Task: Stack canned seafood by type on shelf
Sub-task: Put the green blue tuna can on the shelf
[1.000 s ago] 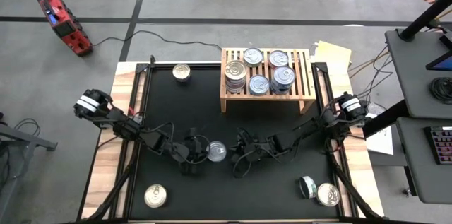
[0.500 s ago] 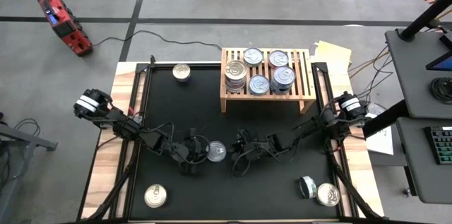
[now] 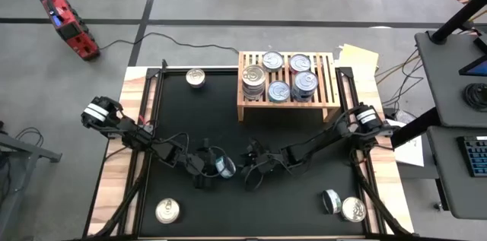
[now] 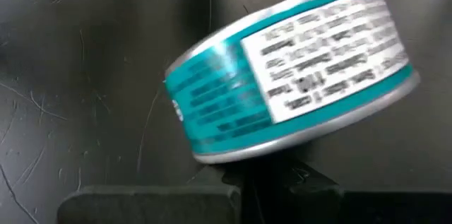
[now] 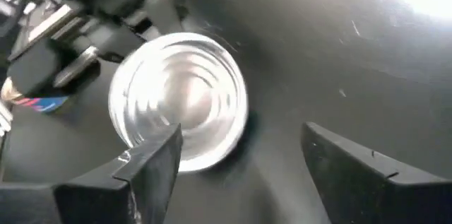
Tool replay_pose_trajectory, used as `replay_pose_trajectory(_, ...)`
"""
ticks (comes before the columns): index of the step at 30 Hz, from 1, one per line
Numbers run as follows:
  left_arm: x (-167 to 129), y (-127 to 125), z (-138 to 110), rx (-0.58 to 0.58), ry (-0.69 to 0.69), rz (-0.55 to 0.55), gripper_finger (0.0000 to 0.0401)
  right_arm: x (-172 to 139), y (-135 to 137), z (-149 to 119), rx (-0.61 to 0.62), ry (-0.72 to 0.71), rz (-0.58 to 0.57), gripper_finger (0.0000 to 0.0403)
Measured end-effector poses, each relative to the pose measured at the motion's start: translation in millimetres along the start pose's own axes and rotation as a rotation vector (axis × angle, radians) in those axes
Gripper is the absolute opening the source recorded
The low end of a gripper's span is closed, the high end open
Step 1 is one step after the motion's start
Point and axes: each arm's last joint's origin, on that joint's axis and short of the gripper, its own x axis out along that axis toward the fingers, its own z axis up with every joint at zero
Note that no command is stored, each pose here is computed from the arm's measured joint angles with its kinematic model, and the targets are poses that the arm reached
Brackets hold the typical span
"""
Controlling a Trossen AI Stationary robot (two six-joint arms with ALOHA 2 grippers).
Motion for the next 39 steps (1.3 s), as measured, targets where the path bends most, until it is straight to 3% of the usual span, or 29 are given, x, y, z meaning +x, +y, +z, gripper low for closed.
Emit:
replay_pose_trajectory(7, 0, -2, 4, -0.018, -0.038, -0.016, 0.0, 9, 21, 3, -0.193, 0.057, -0.015, 0.0301)
replay_pose_trajectory(11, -1, -4, 8, -0.039, -0.073, -0.033, 0.0, 6, 31, 7, -0.228, 0.096, -0.053, 0.0311)
replay_pose_trajectory(17, -1, -6, 12, -0.103, -0.11, -0.05, 0.0, -2, 50, 4, -0.213, 0.055, -0.035, 0.0311)
replay_pose_trajectory(30, -2, -11, 18, -0.155, -0.117, -0.169, 0.0, -1, 44, -1, -0.105, 0.073, -0.095, 0.0277)
replay_pose_trajectory(39, -3, -14, 21, -0.133, -0.151, -0.211, 0.0, -1, 45, -1, -0.066, 0.078, -0.093, 0.0294)
